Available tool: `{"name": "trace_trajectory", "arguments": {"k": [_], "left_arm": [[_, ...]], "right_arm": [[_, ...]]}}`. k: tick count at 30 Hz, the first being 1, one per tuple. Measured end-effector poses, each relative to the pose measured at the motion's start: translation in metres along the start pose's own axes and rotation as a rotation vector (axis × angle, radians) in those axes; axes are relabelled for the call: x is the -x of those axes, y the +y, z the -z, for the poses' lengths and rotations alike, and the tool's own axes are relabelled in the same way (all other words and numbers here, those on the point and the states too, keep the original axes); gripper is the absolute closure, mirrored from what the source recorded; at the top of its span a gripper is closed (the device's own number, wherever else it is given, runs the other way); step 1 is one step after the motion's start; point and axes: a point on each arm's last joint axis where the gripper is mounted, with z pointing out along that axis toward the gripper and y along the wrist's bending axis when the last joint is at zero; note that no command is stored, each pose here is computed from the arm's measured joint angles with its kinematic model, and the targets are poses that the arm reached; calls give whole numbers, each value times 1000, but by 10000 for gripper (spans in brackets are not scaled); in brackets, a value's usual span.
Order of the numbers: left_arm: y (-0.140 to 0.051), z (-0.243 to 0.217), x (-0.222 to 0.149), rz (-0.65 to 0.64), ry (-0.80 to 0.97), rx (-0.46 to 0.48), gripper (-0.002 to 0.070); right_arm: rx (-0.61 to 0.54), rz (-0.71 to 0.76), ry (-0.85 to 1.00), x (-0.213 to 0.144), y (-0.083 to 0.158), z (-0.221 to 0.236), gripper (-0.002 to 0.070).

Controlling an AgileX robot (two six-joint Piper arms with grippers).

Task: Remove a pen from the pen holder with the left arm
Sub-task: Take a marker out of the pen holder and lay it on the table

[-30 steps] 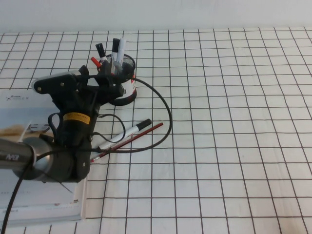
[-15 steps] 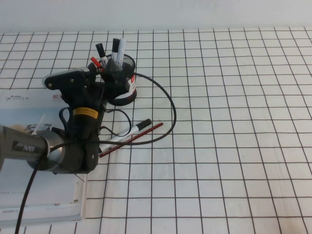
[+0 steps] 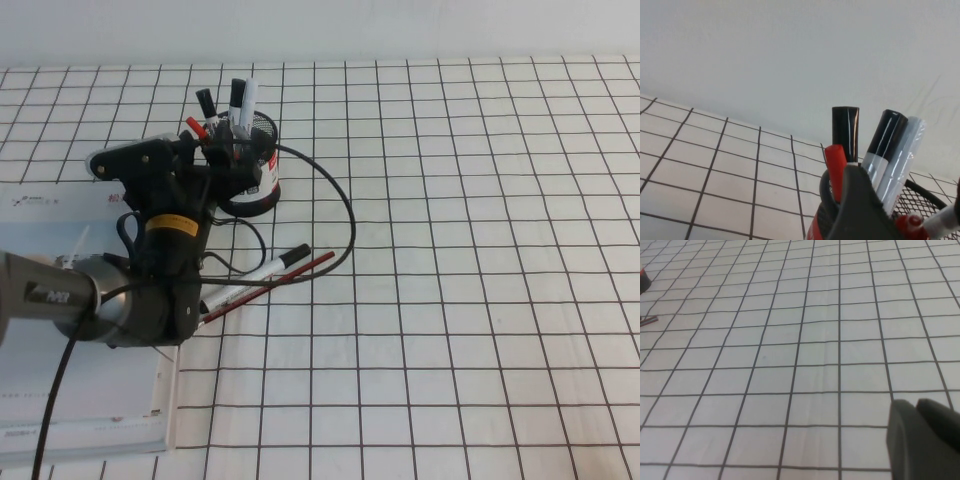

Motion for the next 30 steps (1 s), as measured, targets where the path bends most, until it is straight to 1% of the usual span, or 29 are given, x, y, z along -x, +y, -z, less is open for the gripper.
{"name": "trace_trajectory", "arguments": {"k": [6,12,21,30], "left_arm": [[2,-3,1,3,0,7,325],[1,-4,-10,-28,32,-30,326],[1,-4,-14,-36,41,-37,326],[0,-4,-9,-36,-9,-47,326]], "right_arm": [[0,0,0,0,0,0,691],[0,0,0,0,0,0,691],[0,0,0,0,0,0,691],[0,0,0,0,0,0,691]]}}
